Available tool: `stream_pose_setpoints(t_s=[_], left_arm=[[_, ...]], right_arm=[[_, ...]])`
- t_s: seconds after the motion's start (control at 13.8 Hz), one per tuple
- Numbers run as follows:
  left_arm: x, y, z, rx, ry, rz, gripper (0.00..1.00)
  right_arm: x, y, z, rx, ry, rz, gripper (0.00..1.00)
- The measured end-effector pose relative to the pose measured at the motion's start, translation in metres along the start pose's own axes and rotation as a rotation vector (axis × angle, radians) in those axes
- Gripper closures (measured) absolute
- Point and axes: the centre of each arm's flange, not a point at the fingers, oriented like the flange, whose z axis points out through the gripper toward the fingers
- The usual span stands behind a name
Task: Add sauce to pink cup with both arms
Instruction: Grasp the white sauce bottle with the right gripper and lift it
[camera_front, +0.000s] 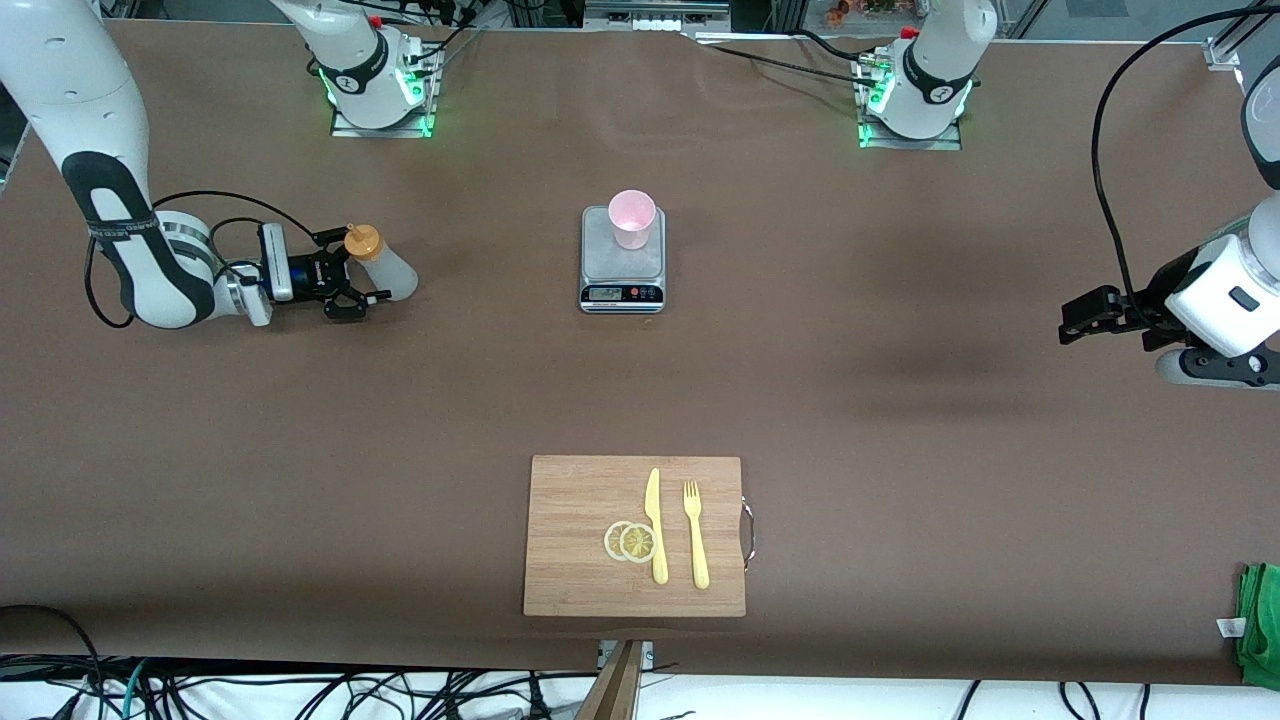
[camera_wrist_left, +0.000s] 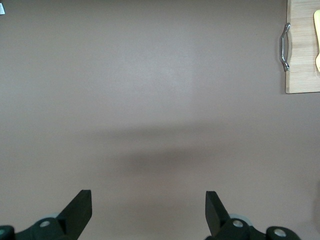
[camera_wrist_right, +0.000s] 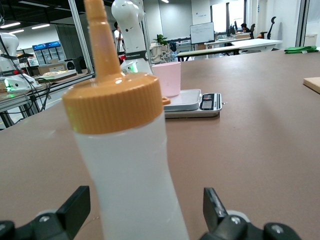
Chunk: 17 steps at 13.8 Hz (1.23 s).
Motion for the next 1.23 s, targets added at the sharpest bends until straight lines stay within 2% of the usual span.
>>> stream_pose_setpoints(t_s=[0.51, 0.72, 0.8, 0.87, 1.09, 1.16, 1.23], left_arm=[[0.0, 0.0, 0.001, 0.0, -0.004, 0.006, 0.0], [0.0, 0.0, 0.001, 0.0, -0.004, 0.007, 0.0], [0.0, 0.0, 0.001, 0.0, -0.004, 0.007, 0.0], [0.0, 0.0, 0.001, 0.0, -0.004, 0.007, 0.0], [0.0, 0.0, 0.001, 0.0, -0.004, 0.008, 0.0], [0.0, 0.0, 0.001, 0.0, -0.004, 0.008, 0.0], [0.0, 0.0, 0.001, 0.0, -0.004, 0.008, 0.0]], right_arm=[[-0.008, 0.003, 0.012, 0.002, 0.003, 0.013, 0.0], [-0.012, 0.003, 0.016, -0.004, 0.014, 0.023, 0.04], [-0.013, 0.003, 0.017, -0.004, 0.015, 0.024, 0.1], [-0.013, 0.004, 0.017, -0.004, 0.015, 0.024, 0.1], [-0.012, 0.006, 0.016, -0.006, 0.013, 0.02, 0.37], [-0.012, 0.006, 0.015, -0.006, 0.012, 0.018, 0.37], [-0.012, 0.007, 0.015, -0.006, 0.012, 0.018, 0.43]])
